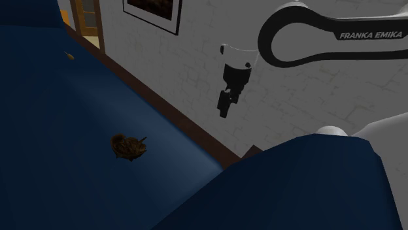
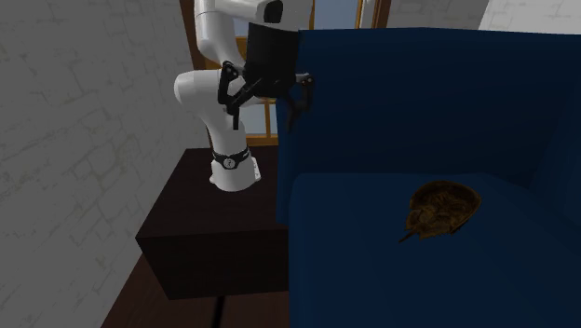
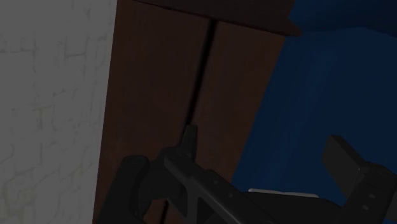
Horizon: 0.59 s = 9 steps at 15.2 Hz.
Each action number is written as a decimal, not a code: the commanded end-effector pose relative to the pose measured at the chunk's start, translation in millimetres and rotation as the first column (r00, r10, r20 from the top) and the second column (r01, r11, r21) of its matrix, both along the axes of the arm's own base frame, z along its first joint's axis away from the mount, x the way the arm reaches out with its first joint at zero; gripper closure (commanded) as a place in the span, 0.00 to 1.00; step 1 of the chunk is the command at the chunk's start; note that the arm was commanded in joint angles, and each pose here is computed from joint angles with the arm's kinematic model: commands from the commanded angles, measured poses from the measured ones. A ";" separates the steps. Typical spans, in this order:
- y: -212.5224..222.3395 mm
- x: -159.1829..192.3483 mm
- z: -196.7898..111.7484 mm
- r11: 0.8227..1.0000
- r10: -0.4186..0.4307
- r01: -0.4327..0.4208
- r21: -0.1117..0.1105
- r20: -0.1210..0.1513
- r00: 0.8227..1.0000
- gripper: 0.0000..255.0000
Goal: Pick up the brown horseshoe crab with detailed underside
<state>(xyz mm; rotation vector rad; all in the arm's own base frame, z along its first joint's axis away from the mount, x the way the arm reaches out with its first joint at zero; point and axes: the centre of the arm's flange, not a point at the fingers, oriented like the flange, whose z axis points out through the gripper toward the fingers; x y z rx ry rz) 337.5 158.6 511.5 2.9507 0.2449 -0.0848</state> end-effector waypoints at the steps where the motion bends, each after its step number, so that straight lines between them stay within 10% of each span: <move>1: 22.6 10.3 -4.6 1.000 0.012 -0.012 -0.001 0.017 1.000 0.00; 9: 121.7 34.6 -23.9 0.998 0.060 -0.059 -0.014 0.084 0.995 0.00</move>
